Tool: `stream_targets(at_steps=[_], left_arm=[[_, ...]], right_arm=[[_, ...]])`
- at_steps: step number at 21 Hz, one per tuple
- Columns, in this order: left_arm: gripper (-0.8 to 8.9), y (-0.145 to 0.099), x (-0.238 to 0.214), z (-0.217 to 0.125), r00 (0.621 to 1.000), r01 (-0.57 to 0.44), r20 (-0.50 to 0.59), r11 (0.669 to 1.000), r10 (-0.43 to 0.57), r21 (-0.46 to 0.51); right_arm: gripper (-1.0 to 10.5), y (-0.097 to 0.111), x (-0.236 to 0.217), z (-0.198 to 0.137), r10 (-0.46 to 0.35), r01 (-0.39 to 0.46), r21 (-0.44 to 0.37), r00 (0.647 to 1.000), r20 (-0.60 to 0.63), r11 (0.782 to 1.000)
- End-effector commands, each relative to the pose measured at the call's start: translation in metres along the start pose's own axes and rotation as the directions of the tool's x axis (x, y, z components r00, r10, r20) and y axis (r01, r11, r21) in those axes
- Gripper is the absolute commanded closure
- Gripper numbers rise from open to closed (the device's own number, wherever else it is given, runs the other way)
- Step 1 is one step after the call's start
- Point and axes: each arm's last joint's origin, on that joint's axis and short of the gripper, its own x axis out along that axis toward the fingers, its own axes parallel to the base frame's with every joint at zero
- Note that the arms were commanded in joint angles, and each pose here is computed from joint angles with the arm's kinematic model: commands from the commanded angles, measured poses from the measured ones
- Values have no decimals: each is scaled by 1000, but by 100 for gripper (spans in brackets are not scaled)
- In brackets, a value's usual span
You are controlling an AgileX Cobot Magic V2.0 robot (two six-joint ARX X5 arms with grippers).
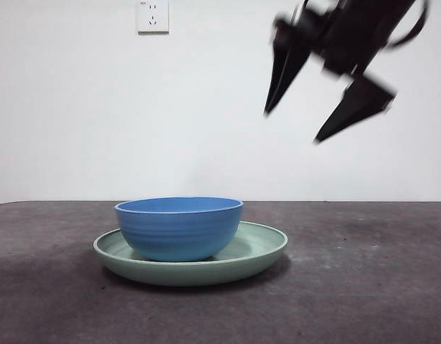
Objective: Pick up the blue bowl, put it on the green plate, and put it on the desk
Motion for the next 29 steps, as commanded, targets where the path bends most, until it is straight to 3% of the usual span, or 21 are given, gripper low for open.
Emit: stream_targets(at_steps=[1,5,11,18,24,25,26,27,28,29], left_arm=[[188,-1,-2,3,1000,2,14,1000,-3,7],[188,-1,-2,3,1000,3,17,1000,-3,7],[188,-1,-2,3,1000,3,17,1000,-3,-21],[188,-1,-1,2,1000,4,14,998,-3,-63],[203,-1,-1,2,1000,4,16,997,-3,-79],[251,-1,-1,2,1000,4,17,997,-3,-78],[359,-1,-1,2,1000,4,17,997,-3,-78],[500,-1,-1,2,1000,4,16,997,-3,-77],[695,-1,-1,2,1000,4,16,997,-3,-76],[828,-1,-1,2,1000,4,16,997,-3,-77]], right_arm=[[410,19,-43,-13,-31,34,-101,999,24,994],[388,41,-114,-59,-112,119,-178,993,49,977],[390,55,-189,-126,-62,96,-240,988,142,966],[391,52,-234,-181,-32,99,-240,964,266,966],[399,51,-241,-192,-25,98,-243,958,285,965],[430,51,-241,-193,-28,98,-242,960,280,965],[546,51,-241,-194,-31,99,-241,962,272,966],[667,50,-240,-194,-32,100,-244,963,269,965],[893,50,-240,-194,-33,101,-246,963,268,964],[941,50,-240,-193,-32,101,-247,962,270,964]])
